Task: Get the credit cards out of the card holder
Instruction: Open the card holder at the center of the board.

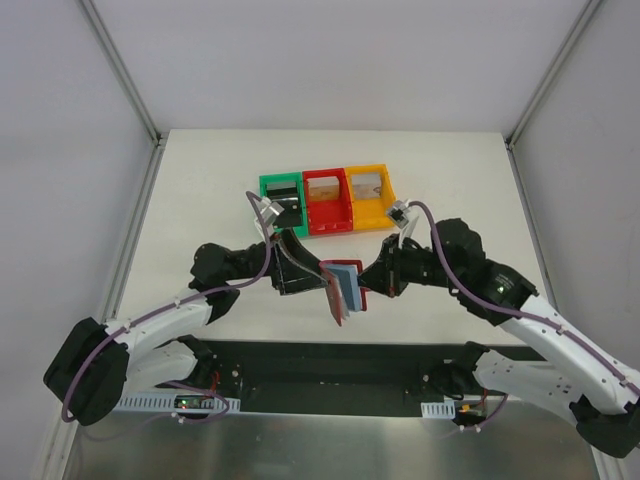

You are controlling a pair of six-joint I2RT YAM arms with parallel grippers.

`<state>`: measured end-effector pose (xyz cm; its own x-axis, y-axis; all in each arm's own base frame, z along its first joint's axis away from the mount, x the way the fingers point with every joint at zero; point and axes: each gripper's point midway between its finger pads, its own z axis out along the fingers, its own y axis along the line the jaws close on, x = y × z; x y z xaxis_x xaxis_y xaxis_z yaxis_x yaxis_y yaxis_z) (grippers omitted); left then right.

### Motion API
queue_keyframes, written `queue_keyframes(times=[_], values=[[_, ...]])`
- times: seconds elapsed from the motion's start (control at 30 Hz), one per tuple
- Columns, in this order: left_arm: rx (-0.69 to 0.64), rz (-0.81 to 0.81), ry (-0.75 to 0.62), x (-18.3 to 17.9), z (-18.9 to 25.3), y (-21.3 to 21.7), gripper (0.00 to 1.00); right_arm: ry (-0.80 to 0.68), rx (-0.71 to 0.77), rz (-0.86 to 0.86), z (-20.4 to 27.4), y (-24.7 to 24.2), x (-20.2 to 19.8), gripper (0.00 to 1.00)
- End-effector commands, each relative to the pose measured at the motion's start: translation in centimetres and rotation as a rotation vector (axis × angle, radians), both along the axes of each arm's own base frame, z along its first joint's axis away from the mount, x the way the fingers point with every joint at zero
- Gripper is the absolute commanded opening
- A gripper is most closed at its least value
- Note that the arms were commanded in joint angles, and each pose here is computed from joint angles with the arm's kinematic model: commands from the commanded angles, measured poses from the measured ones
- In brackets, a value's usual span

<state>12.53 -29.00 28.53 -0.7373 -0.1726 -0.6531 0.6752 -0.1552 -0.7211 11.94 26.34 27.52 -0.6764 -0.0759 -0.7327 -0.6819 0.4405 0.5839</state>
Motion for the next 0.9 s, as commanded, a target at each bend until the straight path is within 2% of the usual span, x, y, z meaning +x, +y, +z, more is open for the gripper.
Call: queue_keyframes(times=[0.0,0.27,0.87], values=[[-0.043,-0.004,-0.018,-0.3,0.4,0.0,0.66,-0.015,-0.024,-0.048,0.9,-0.3,0.9,0.01],[-0.034,0.011,-0.012,-0.2,-0.3,0.1,0.67,-0.047,-0.108,-0.11,0.8,-1.5,1.6,0.0],[-0.01,0.037,0.038,-0.1,-2.6,0.4,0.67,-0.079,-0.169,-0.152,0.4,-1.3,2.1,0.01]])
